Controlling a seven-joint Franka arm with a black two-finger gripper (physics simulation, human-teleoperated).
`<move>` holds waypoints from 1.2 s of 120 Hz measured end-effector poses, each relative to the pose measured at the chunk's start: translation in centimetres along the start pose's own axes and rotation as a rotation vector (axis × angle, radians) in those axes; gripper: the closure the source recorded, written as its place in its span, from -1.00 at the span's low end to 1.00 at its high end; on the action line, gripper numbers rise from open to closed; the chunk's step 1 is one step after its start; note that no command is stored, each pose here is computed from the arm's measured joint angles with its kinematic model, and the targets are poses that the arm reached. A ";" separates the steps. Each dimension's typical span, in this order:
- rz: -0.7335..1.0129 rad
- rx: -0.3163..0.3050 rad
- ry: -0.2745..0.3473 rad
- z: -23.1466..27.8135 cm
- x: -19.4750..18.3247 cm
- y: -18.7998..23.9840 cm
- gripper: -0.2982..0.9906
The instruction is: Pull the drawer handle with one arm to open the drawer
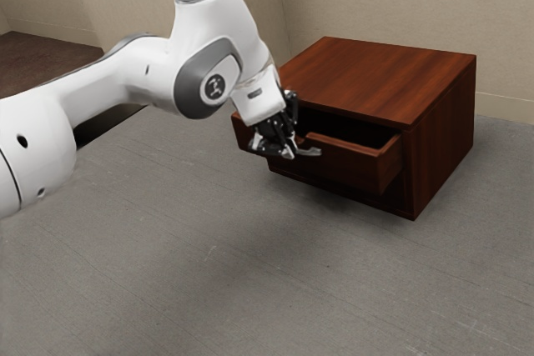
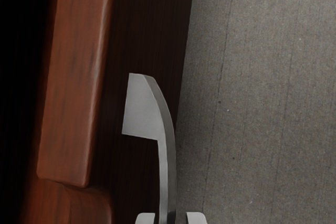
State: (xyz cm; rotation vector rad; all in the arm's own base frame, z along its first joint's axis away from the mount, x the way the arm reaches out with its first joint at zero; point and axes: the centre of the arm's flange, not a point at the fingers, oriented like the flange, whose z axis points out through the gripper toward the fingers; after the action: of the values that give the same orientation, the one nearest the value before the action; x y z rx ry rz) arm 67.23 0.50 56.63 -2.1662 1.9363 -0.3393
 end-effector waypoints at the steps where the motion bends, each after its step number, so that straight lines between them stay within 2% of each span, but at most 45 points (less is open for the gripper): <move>1: 0.000 0.000 0.000 0.0 0.0 0.0 0.56; 144: -0.019 0.057 -0.014 -4.1 0.1 9.8 0.53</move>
State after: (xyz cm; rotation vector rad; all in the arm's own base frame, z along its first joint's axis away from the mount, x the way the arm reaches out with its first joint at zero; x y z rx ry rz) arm 56.70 -0.73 57.48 -2.1461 1.8767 -0.3761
